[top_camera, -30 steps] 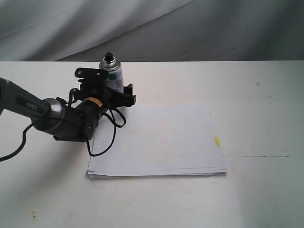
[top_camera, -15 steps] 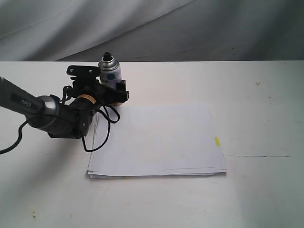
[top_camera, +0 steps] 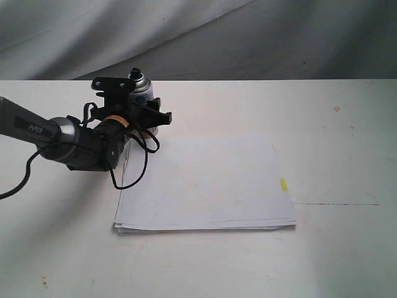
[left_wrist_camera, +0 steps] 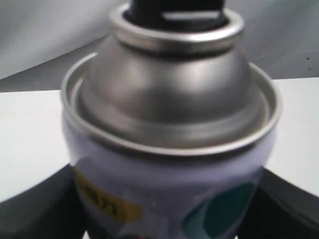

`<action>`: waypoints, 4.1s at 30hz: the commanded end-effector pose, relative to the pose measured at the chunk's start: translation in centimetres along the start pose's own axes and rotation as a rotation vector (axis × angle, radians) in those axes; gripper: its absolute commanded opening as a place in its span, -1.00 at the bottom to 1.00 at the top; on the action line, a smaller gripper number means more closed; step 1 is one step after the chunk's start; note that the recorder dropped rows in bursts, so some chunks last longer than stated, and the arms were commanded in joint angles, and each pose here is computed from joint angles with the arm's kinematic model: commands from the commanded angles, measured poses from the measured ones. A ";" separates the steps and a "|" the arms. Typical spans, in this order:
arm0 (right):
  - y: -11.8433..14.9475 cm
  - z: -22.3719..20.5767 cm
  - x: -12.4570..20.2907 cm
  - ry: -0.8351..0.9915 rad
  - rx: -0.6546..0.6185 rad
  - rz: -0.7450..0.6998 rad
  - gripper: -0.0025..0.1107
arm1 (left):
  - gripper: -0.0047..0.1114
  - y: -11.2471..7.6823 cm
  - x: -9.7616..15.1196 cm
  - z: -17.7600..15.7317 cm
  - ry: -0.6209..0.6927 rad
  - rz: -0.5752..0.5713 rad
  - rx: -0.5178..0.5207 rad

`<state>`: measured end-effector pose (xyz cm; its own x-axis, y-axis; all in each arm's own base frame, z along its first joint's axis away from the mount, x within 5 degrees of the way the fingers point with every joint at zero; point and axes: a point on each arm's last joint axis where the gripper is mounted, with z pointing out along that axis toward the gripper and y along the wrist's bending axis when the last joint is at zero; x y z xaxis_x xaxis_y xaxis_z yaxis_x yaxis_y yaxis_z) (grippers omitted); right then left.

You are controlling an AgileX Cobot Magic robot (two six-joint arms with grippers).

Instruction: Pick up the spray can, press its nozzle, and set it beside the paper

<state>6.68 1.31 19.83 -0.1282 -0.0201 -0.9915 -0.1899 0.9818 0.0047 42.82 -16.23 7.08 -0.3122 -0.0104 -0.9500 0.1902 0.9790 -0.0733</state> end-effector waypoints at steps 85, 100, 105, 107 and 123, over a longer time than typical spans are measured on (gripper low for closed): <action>0.0 0.0 0.1 -0.001 0.000 0.008 -0.96 | -0.92 -9.8 -3.9 -15.5 0.235 0.990 -0.239; 0.0 0.0 0.1 -0.001 0.000 0.008 -0.96 | -0.92 -9.5 -0.1 -14.2 0.317 1.112 -0.271; 0.0 0.0 0.1 -0.001 0.000 0.008 -0.96 | -0.92 -9.3 -0.3 -14.2 0.305 1.117 -0.309; 0.0 0.0 0.1 -0.001 0.000 0.008 -0.96 | -0.92 -9.3 -0.4 -14.2 0.302 1.121 -0.319; 0.0 0.0 0.1 -0.001 0.000 0.008 -0.96 | -0.92 -9.3 -0.4 -14.2 0.307 1.141 -0.316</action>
<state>6.68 1.31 19.83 -0.1282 -0.0201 -0.9915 -0.1899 0.9818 0.0047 27.77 -22.27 11.51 -0.3520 0.8854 -0.3036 0.3258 0.4200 0.8470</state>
